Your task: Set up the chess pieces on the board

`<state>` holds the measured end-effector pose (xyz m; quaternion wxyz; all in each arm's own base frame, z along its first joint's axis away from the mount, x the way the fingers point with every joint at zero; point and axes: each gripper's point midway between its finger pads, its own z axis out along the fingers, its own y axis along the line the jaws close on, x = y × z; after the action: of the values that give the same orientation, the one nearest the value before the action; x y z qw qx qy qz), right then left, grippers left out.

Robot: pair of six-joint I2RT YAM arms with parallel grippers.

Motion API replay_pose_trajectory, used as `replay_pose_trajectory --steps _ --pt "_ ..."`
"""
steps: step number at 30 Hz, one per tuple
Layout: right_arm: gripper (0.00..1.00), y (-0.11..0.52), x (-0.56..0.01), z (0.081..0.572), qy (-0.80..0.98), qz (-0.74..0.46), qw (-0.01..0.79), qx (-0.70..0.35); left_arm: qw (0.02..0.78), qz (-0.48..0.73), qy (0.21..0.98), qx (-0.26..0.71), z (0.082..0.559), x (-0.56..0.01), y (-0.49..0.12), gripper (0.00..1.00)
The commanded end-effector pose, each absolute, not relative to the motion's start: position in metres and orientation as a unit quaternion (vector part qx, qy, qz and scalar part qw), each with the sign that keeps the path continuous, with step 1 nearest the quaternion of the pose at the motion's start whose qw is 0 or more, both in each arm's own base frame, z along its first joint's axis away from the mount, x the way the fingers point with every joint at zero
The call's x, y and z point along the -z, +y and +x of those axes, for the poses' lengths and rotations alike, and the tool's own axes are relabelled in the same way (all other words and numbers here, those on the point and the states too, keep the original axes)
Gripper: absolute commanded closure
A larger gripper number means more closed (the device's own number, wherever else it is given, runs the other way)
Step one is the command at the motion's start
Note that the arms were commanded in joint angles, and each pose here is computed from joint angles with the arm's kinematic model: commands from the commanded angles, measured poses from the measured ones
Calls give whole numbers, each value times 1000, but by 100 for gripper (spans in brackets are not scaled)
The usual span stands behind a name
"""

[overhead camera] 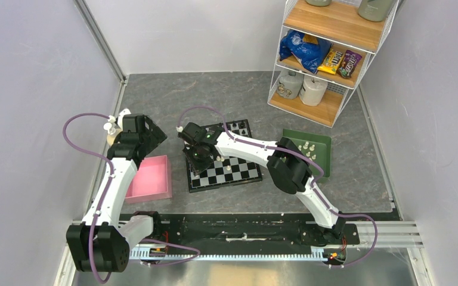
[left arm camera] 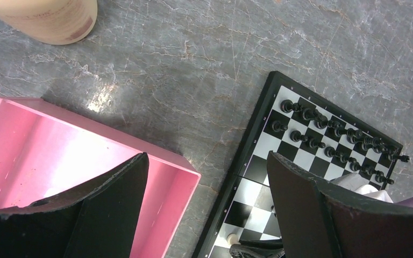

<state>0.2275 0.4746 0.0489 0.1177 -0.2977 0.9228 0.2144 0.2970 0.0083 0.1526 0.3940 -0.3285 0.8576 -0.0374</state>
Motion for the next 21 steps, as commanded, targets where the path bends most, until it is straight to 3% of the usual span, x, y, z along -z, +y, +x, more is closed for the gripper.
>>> replay_pose_trajectory --steps 1,21 --pt "77 485 -70 226 909 -311 132 -243 410 -331 849 37 301 -159 15 12" --pt "71 491 -74 230 907 -311 139 -249 409 -336 848 35 301 -158 18 13"
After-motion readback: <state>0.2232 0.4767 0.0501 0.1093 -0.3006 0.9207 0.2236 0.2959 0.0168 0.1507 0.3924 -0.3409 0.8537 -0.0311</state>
